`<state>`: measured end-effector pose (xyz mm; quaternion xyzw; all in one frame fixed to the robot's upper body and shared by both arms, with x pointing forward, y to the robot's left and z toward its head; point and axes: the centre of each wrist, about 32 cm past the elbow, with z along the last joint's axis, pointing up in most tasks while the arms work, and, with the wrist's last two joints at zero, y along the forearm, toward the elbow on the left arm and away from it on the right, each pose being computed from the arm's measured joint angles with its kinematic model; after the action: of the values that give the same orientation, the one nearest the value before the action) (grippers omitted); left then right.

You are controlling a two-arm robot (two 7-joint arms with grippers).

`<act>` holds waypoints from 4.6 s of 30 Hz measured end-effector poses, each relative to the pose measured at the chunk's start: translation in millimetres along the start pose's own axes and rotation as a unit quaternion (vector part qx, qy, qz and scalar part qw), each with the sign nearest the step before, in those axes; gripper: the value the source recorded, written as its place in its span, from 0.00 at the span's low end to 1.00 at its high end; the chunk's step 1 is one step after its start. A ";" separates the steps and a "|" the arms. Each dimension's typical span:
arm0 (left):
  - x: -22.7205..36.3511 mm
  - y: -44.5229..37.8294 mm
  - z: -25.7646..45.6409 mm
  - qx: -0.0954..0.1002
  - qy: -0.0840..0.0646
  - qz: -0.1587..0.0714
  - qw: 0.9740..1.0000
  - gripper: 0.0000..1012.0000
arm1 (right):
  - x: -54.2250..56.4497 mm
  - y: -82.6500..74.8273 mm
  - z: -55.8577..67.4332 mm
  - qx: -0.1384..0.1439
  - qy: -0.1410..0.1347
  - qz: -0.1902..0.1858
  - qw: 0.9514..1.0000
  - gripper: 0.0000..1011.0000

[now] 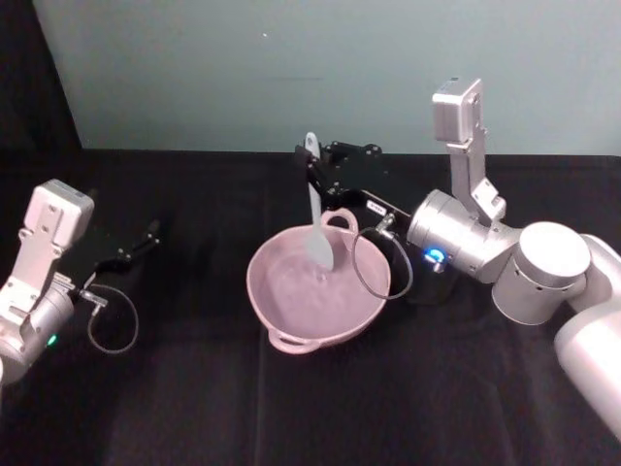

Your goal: Use the one hand to pick up the spoon and stir the clear water in the bowl.

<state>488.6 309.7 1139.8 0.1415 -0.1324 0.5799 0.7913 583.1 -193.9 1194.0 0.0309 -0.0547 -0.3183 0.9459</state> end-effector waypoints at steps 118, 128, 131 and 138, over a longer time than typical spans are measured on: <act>0.0 0.0 0.0 0.000 0.000 0.000 1.000 1.00 | 45.3 -109.5 52.1 0.061 0.143 -0.128 0.980 0.13; 0.0 0.0 0.0 0.000 0.000 0.000 1.000 1.00 | 49.1 -113.3 32.9 0.052 0.156 -0.134 0.977 0.13; 0.0 0.0 0.0 0.000 0.000 0.000 1.000 1.00 | 51.6 -112.7 25.3 0.049 0.162 -0.133 0.977 0.13; 0.0 0.0 0.0 0.000 0.000 0.000 1.000 1.00 | 57.1 -111.7 7.0 0.040 0.172 -0.131 0.976 0.13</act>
<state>488.6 309.7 1139.8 0.1415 -0.1324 0.5799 0.7913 560.5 -317.5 1195.4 0.1301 0.1006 -0.4266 0.8894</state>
